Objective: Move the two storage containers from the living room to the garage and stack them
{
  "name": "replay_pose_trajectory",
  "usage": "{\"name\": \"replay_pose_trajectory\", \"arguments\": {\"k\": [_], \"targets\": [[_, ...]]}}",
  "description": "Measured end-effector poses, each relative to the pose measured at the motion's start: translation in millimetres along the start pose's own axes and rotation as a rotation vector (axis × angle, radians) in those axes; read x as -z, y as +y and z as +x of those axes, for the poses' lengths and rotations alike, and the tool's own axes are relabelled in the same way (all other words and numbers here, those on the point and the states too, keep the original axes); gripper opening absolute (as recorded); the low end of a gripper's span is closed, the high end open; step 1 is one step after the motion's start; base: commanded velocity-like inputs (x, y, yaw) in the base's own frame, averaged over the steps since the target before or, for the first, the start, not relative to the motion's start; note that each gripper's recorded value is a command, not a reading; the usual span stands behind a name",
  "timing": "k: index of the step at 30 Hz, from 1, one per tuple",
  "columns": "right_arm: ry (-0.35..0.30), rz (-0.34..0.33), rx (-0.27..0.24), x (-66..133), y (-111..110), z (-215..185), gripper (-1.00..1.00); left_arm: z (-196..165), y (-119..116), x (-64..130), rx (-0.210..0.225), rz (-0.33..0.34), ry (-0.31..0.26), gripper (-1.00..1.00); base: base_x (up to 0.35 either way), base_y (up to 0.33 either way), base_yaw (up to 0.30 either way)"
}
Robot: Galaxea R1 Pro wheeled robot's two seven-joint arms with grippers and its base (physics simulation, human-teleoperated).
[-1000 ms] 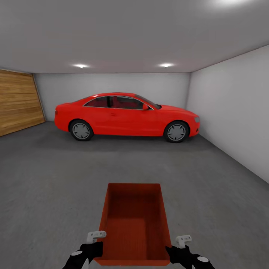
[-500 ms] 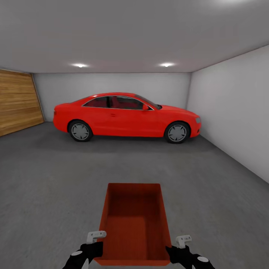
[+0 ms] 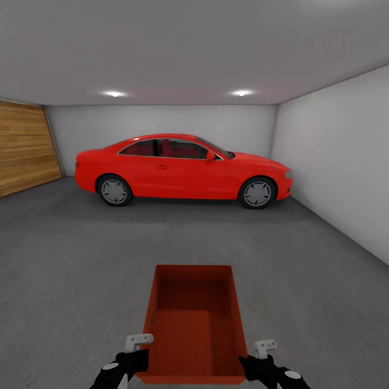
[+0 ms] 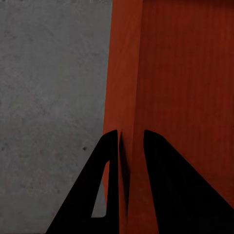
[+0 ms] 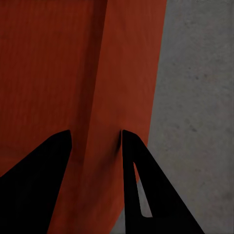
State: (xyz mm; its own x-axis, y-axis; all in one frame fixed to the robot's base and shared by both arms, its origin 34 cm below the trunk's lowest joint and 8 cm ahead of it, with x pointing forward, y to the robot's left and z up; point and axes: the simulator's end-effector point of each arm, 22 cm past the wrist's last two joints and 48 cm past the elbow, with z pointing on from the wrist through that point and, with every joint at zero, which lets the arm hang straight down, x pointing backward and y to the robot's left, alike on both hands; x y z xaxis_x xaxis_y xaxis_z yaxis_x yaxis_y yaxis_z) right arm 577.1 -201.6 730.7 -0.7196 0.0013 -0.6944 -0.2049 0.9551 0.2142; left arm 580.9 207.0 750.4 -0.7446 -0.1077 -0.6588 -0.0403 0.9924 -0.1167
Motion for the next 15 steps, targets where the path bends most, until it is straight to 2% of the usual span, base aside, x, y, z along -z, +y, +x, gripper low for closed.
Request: {"name": "replay_pose_trajectory", "arguments": {"k": [3, 15], "targets": [[0.001, 0.000, 0.000, -0.1, 0.5, 0.3, -1.00, 0.2, 0.5, 0.0, 0.000, 0.000, 0.001, -1.00, 0.232, 0.000, -0.102], [-0.003, 0.000, 0.001, 0.8, 0.8, -1.7, -1.00, -1.9, 0.3, 1.2, -0.001, 0.000, -0.002, -1.00, 0.282, 0.000, -0.265]]}}
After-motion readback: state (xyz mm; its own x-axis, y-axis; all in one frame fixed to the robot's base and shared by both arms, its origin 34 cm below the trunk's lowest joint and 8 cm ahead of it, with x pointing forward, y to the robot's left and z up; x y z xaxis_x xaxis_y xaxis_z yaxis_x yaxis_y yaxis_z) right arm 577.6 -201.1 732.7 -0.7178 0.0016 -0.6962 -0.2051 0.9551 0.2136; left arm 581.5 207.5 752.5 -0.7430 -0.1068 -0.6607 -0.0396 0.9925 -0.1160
